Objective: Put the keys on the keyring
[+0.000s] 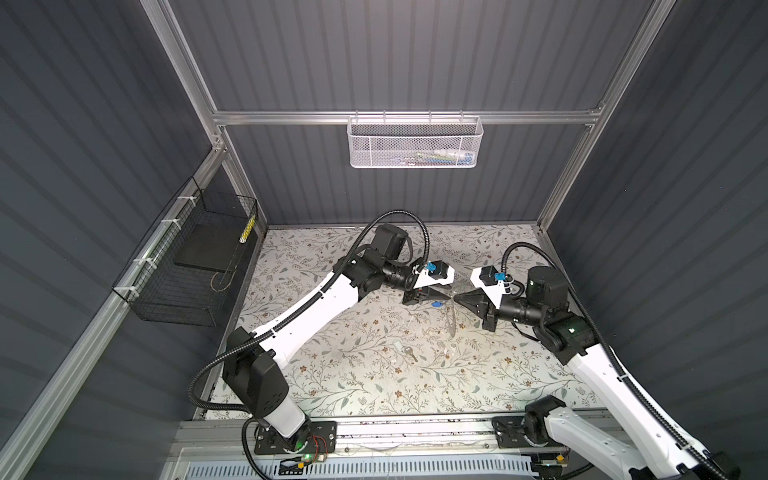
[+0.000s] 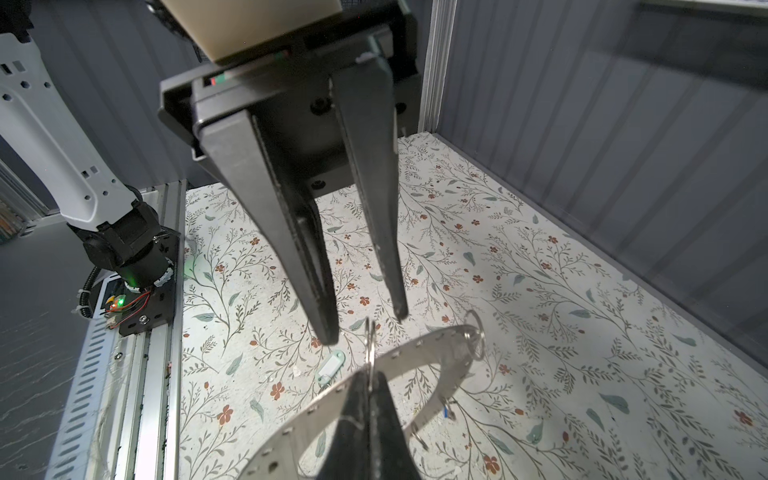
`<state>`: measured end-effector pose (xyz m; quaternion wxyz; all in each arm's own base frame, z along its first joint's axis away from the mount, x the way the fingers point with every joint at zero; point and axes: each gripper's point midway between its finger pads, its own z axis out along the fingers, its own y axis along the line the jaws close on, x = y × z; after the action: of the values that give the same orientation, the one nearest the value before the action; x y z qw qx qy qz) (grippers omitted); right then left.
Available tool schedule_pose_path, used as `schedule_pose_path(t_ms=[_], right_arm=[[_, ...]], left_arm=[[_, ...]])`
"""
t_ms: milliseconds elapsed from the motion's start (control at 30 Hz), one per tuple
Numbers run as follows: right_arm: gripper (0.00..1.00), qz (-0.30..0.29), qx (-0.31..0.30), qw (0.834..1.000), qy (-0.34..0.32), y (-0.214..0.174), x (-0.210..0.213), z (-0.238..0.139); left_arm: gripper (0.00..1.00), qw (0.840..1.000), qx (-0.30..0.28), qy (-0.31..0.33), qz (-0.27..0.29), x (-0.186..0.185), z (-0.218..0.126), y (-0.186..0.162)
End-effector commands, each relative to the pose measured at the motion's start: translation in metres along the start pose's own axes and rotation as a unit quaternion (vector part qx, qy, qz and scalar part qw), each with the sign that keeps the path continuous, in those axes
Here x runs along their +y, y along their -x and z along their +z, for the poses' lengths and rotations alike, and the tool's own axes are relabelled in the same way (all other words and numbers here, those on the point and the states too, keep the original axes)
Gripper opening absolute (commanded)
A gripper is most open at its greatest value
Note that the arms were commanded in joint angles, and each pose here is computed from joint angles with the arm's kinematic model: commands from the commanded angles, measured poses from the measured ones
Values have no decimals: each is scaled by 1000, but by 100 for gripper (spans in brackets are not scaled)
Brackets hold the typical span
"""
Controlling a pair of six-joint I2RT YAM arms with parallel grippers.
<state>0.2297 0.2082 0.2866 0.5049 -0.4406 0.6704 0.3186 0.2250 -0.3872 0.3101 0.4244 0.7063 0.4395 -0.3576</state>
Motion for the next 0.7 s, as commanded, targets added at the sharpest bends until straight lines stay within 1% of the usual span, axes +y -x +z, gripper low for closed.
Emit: schedule_pose_path(t_ms=[0,333,433,500,567,667], right_arm=[[0,-23,-17,1000,4,18,2,-4],[0,-22,-16,1000,12,18,3,0],[0,-22,-16,1000,13,18,3,0],[0,-21,-15,1000,14,18,3,1],[0,-22,-14,1000,15,17,4,1],[0,-25,-16,999,13,18,4,1]], left_arm=[[25,1000,-2,1,11,1,-4,10],[20,1000,-4,-3,9,1,0,10],[17,1000,-4,-6,7,1,1,8],[12,1000,-5,-6,8,1,1,9],[9,1000,-6,-8,9,1,2,10],[8,1000,-3,-9,8,1,3,8]])
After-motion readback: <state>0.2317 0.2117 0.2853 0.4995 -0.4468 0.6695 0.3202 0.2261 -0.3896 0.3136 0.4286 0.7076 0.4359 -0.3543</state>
